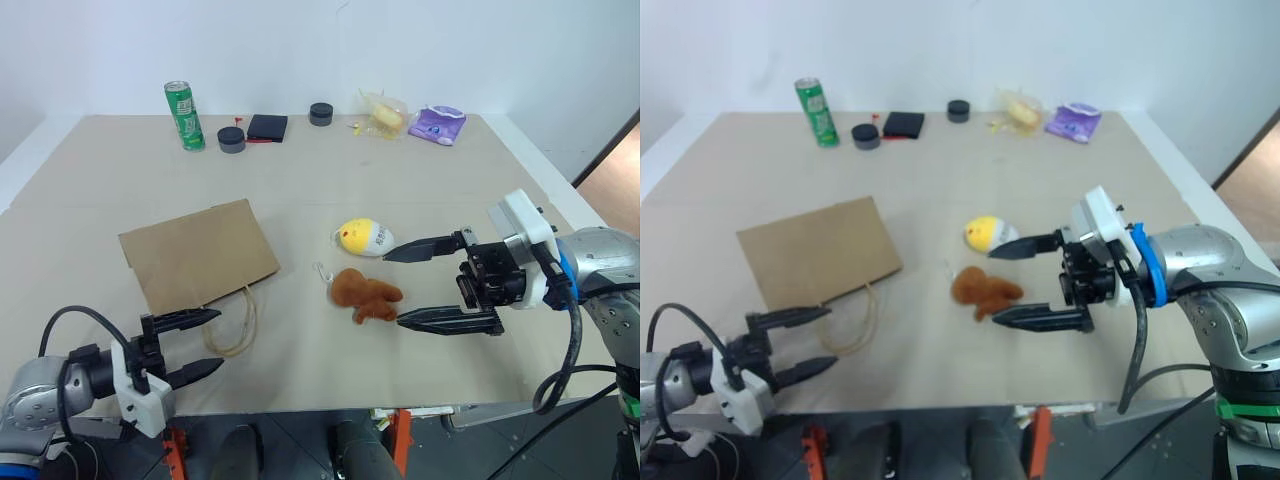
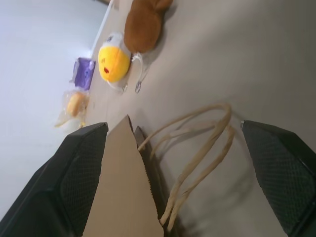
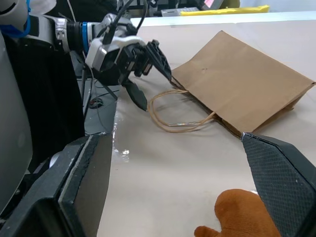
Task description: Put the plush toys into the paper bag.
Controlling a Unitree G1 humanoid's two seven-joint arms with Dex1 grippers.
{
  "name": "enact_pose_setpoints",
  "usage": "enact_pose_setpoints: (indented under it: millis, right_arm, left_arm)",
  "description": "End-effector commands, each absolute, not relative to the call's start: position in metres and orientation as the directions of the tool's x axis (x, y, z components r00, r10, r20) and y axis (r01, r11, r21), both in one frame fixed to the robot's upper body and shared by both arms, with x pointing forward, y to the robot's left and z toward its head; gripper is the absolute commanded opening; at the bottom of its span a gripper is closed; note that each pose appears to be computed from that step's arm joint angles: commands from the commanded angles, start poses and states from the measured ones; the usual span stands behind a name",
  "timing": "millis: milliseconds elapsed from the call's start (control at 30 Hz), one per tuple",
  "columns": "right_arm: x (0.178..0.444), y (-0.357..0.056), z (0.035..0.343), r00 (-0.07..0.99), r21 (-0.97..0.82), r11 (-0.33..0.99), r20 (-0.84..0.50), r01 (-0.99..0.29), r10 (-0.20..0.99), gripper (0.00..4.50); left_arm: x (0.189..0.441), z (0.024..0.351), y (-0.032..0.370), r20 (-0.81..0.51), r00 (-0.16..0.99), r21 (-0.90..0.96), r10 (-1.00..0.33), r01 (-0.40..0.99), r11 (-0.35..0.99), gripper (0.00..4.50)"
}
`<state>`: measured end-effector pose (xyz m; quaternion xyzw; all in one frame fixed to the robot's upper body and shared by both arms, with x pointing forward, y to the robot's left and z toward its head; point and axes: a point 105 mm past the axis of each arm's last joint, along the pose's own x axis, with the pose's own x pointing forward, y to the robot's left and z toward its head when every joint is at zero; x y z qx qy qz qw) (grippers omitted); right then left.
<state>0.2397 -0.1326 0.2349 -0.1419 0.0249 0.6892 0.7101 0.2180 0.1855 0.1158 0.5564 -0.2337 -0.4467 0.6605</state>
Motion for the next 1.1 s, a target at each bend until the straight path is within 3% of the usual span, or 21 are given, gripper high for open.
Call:
enact_pose_setpoints:
  millis: [33, 533, 1100]
  right_arm:
    - [0.234, -0.130, 0.244, 0.045, -0.209, -0.002, -0.219, -0.978, 0.975, 4.50]
    - [0.235, -0.127, 0.240, 0.060, -0.196, 0.020, -0.201, -0.980, 0.978, 4.50]
    - [0.236, -0.126, 0.238, 0.072, -0.187, 0.034, -0.201, -0.982, 0.977, 4.50]
  left_arm:
    - [0.219, 0.121, 0.184, -0.151, 0.498, 0.960, -0.854, 0.281, -0.006, 4.46]
    - [0.239, 0.146, 0.185, -0.027, 0.557, 0.976, -0.830, 0.196, 0.099, 4.46]
    - [0.238, 0.138, 0.175, -0.074, 0.538, 0.969, -0.840, 0.239, 0.068, 4.46]
